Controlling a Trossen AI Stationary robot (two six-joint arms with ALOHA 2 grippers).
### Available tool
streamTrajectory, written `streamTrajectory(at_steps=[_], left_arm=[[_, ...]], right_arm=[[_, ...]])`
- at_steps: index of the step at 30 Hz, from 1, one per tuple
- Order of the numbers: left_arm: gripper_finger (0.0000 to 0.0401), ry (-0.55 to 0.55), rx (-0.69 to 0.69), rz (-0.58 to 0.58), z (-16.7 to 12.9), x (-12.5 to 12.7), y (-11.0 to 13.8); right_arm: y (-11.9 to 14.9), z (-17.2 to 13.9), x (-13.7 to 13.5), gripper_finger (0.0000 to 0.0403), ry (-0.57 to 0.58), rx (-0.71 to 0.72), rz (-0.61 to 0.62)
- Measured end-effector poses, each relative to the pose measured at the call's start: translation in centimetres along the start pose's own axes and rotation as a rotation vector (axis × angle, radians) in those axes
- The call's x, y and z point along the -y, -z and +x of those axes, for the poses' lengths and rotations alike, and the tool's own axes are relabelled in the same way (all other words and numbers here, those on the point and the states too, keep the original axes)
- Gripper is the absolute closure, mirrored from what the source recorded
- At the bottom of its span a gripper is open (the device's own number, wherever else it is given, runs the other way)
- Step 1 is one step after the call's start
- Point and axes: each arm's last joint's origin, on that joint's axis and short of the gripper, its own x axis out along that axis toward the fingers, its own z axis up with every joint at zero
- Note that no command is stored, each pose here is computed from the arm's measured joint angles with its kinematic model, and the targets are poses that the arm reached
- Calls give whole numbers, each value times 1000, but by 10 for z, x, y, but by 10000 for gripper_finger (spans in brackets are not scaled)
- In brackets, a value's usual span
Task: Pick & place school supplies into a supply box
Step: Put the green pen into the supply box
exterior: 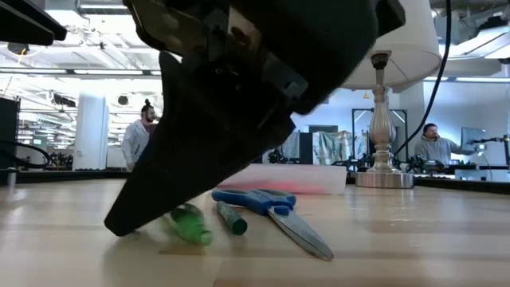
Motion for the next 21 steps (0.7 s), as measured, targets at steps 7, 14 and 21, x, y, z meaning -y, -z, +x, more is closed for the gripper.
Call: streamTrajectory(at_steps=[7,14,21], left_arm=[[287,1,-2,-1,0,0,0],[287,2,-4,-2,0,0,0],[287,2,-3,-2,0,0,0]], right_arm=[[0,-7,-4,337,9,-26,-9],[-5,-9,-9,337,79,21,-21],[-19,-20,-9,337,266,33,100]])
